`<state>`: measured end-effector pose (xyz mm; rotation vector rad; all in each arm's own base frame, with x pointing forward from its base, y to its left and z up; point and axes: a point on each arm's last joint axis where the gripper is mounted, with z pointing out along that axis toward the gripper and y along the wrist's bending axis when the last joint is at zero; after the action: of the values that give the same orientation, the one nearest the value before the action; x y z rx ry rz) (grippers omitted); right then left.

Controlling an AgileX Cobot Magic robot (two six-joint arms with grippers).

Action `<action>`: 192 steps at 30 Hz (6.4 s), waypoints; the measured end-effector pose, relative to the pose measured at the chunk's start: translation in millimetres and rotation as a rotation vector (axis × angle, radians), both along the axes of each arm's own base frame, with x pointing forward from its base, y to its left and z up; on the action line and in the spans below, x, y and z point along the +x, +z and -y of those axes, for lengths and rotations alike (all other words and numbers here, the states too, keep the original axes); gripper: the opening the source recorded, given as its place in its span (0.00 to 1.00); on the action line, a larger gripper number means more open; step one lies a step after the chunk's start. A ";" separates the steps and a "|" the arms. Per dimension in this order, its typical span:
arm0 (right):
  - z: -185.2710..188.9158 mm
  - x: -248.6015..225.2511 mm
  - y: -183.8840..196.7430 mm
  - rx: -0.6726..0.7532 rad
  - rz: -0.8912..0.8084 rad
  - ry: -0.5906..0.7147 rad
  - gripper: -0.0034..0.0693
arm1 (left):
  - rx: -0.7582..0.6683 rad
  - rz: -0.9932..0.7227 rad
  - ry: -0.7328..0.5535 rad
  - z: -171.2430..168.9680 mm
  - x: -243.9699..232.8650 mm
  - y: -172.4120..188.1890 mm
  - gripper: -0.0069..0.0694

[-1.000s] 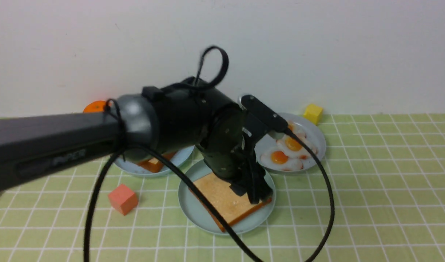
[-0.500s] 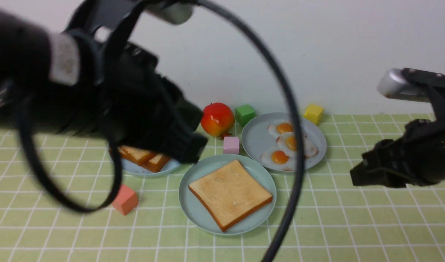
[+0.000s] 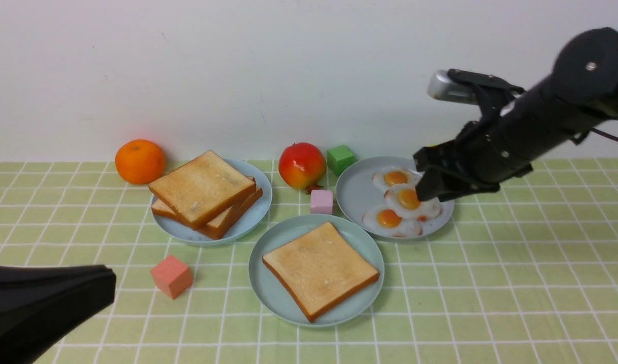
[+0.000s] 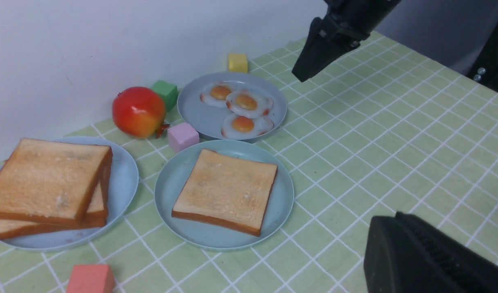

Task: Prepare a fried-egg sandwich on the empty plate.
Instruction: Use the right arm to grab a fried egg, then use the right arm to place the fried egg on the slice of bread in the middle, then use the left arm to grab a slice of bread

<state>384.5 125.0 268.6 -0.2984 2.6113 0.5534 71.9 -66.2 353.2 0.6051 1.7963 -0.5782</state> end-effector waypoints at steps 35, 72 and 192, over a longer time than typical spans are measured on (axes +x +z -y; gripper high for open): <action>-78.8 98.9 -93.5 -0.480 0.042 -0.129 0.78 | -0.030 -0.029 0.006 0.3 -0.5 -0.5 0.07; -77.7 108.2 -116.2 -0.603 0.107 -0.049 0.39 | -0.041 -0.039 0.003 0.7 -0.9 -0.5 0.07; 39.3 -294.3 133.1 -0.040 0.340 0.122 0.04 | 0.352 -0.566 0.218 66.2 206.0 -62.9 0.07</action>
<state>90.2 85.7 401.8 -0.5194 2.2880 0.4466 277.8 -132.5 290.3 0.4969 2.4945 -0.2963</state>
